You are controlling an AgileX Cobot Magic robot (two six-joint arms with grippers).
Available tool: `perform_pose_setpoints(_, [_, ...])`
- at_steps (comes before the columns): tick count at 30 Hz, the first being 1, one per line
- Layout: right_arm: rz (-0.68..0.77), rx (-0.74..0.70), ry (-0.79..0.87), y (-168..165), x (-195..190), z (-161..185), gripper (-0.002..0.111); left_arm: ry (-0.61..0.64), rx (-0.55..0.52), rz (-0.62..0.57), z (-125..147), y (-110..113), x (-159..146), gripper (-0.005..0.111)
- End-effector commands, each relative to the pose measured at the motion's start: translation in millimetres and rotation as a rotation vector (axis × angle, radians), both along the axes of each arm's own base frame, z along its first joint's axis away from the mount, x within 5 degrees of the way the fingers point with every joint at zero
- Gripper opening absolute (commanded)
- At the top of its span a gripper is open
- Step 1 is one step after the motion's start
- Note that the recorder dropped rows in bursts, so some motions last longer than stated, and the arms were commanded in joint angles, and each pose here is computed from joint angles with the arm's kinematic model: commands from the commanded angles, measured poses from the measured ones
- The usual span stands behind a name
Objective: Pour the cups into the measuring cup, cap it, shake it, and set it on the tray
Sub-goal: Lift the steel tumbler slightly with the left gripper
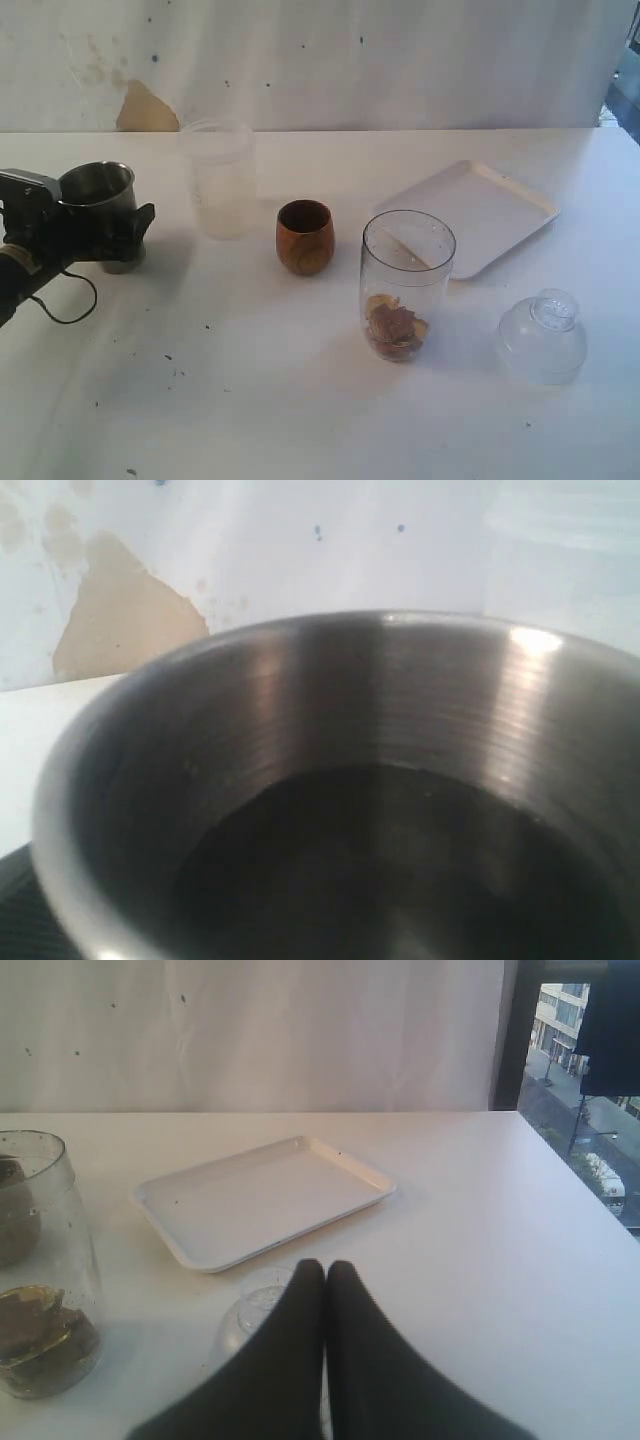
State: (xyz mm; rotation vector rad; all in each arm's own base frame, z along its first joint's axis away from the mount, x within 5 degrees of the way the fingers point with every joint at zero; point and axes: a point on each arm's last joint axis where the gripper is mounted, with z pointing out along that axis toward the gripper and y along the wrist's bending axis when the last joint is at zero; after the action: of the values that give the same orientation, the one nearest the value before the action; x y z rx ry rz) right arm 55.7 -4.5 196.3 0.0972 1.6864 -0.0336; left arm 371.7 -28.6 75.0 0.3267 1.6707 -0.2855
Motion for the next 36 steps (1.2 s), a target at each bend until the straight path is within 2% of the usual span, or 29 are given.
perform_pose_setpoints(1, [0.001,0.003,-0.003,0.1,0.0,-1.5,0.0,-0.016,-0.006,-0.038,3.1,-5.1,0.9,0.105])
perform_pose_setpoints(36, [0.001,0.003,-0.003,0.1,0.0,-1.5,0.0,-0.01,-0.027,-0.027,3.8,-4.4,2.2,0.105])
